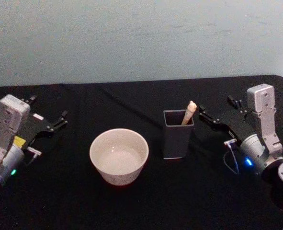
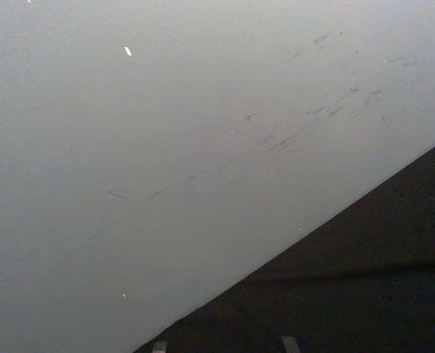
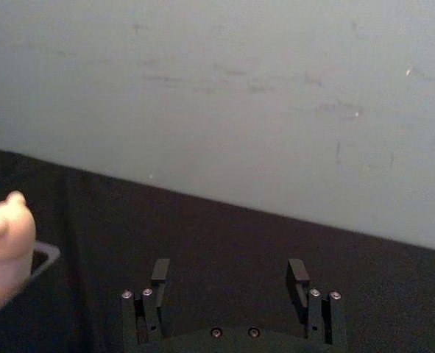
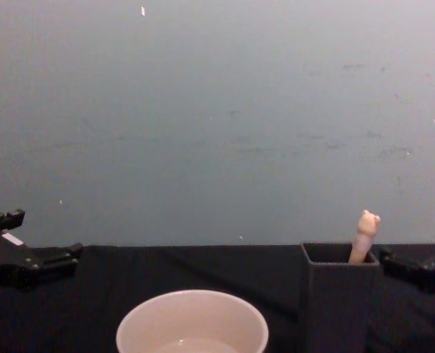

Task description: Pick up the stirring spoon with one hand, stir inside the cup, then place it back in its original position.

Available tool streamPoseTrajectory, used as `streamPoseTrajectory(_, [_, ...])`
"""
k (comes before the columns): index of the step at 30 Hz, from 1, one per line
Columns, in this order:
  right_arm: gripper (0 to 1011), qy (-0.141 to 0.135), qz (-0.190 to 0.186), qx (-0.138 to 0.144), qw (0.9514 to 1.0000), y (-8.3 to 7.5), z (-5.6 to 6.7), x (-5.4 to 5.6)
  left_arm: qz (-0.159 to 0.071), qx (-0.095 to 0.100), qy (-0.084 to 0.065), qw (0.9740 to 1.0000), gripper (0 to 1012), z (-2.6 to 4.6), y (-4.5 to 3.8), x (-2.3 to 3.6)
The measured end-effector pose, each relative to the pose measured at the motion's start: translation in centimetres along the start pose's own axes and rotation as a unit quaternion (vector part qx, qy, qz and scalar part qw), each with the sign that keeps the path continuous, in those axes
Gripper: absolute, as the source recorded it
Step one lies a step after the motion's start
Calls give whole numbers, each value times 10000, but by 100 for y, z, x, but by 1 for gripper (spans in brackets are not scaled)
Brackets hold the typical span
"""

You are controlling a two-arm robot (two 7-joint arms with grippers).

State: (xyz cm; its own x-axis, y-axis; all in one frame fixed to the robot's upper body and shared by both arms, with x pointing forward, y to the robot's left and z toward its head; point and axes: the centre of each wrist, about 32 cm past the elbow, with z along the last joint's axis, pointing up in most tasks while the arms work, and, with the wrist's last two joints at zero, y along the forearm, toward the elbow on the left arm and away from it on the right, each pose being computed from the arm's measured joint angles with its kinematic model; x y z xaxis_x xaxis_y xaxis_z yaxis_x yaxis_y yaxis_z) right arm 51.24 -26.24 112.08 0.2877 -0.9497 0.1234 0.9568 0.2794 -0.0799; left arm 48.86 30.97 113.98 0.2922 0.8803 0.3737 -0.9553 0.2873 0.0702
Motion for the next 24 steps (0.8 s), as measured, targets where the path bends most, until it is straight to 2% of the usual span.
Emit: streamPoseTrajectory(24, [1002, 2, 16, 15, 10000, -2, 10, -2, 0, 0, 0, 10000, 1001, 0, 0, 0])
